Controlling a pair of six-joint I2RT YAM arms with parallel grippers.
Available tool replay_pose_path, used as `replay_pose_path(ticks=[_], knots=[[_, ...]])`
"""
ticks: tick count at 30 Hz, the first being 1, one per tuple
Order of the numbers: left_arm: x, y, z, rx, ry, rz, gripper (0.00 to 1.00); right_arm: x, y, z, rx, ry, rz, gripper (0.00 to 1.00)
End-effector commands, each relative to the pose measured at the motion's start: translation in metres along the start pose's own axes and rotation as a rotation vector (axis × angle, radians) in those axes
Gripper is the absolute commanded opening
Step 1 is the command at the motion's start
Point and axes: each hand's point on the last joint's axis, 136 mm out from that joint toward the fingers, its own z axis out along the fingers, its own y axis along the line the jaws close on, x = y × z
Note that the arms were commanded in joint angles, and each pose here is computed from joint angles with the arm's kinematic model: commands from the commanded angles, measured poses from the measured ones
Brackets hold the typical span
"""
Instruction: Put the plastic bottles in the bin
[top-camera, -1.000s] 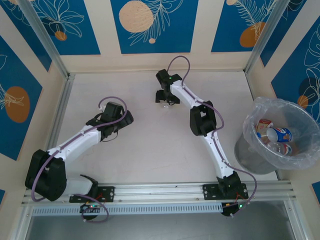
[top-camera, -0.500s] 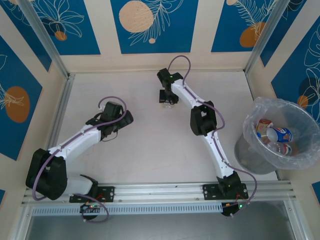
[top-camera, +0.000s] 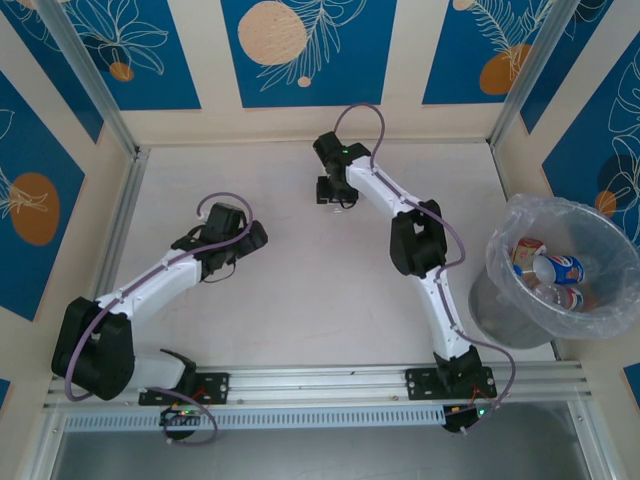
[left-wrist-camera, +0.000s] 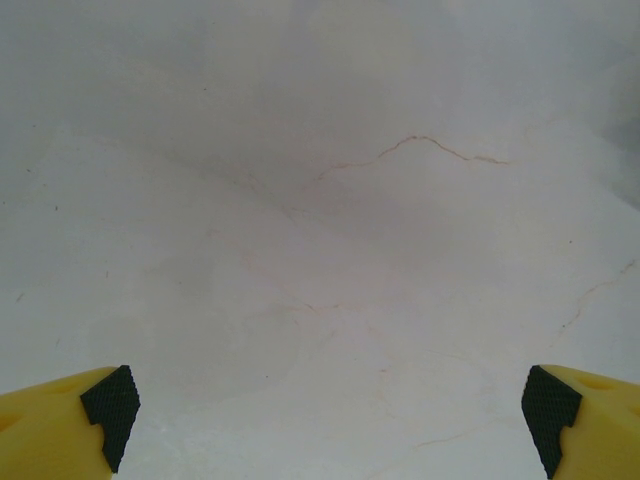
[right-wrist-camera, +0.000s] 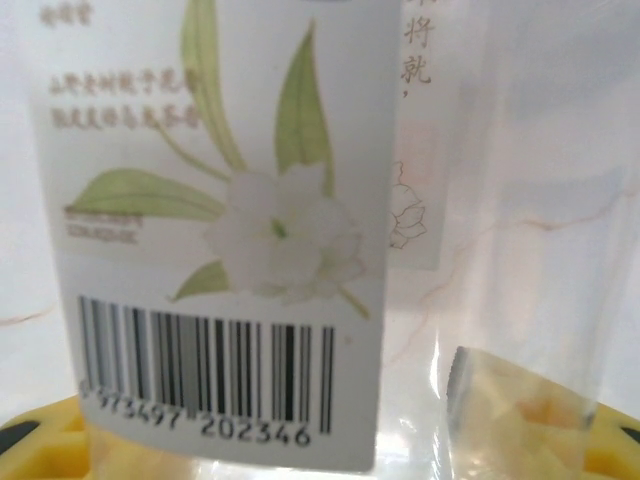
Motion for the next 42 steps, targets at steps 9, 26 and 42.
replay_pose_path(ticks=[9, 26, 42], knots=[[-0.009, -0.02, -0.014, 0.138, -0.032, 0.028, 1.0, -0.006, 0.01, -0.099, -0.105, -0.231, -0.042, 0.4], [-0.009, -0.054, -0.01, 0.302, -0.009, 0.031, 1.0, 0.04, -0.04, -0.249, -0.26, -0.503, -0.004, 0.37], [0.007, -0.154, -0.055, 0.704, -0.041, 0.324, 1.0, 0.092, -0.15, -0.34, -0.097, -0.673, 0.127, 0.37]])
